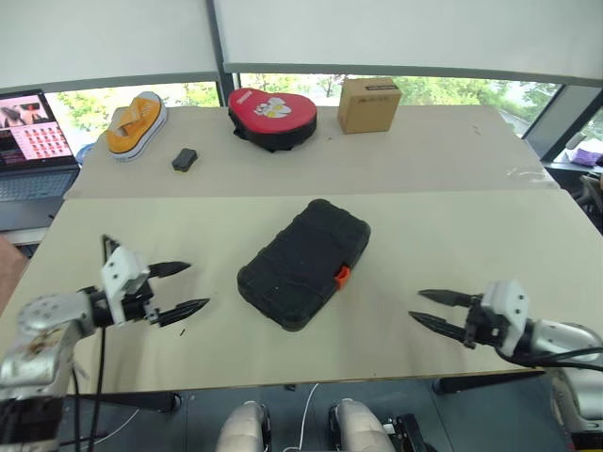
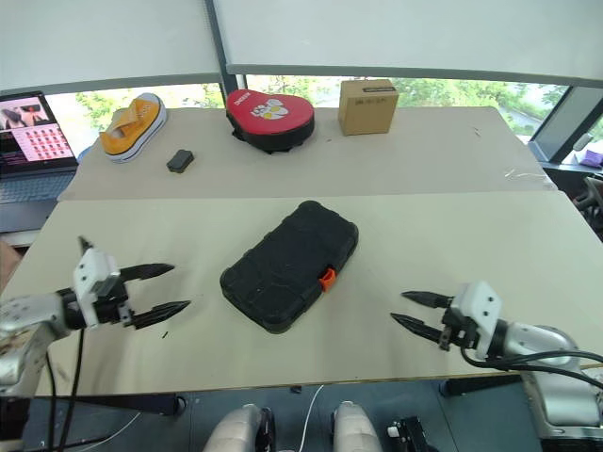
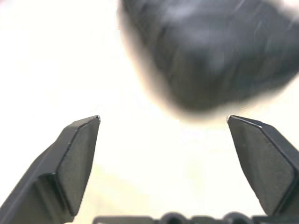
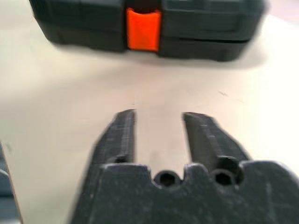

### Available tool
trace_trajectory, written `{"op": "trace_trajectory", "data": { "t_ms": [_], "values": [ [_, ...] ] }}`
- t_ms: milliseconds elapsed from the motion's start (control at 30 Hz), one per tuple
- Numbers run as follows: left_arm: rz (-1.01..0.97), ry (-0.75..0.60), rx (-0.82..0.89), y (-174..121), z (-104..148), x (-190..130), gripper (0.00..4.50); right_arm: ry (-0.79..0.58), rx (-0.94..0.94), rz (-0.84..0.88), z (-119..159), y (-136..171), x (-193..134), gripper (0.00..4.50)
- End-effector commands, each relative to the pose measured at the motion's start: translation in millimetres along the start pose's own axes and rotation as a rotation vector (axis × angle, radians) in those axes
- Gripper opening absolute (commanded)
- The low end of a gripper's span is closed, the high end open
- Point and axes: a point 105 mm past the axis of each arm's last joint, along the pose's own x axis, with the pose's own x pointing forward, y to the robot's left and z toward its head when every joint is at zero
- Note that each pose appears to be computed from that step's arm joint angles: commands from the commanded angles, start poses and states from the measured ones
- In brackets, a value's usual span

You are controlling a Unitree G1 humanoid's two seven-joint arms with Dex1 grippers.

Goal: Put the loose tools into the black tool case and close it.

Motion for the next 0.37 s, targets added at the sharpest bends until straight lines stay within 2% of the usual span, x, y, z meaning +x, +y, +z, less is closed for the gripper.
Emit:
{"op": "trace_trajectory", "data": {
  "t_ms": [33,67,100,233,367],
  "values": [
    [0.096,0.041,0.077,-6,-6,-26,4.50,0.003,-0.147,0.007,4,-13,-14,3.81],
    [0.104,0.055,0.078,-9,-11,-30,4.50,-0.004,-0.160,0.023,3,-13,-15,4.26],
    [0.118,0.055,0.088,-10,-13,-32,4.50,0.003,-0.161,0.028,0,-15,-16,4.49],
    [0.166,0.029,0.102,-10,-13,-31,4.50,0.000,-0.100,0.024,-5,-22,-15,4.49],
    [0.183,0.004,0.110,-14,-11,-27,4.50,-0.016,-0.127,-0.001,-5,-31,-11,4.49]
  ]
}}
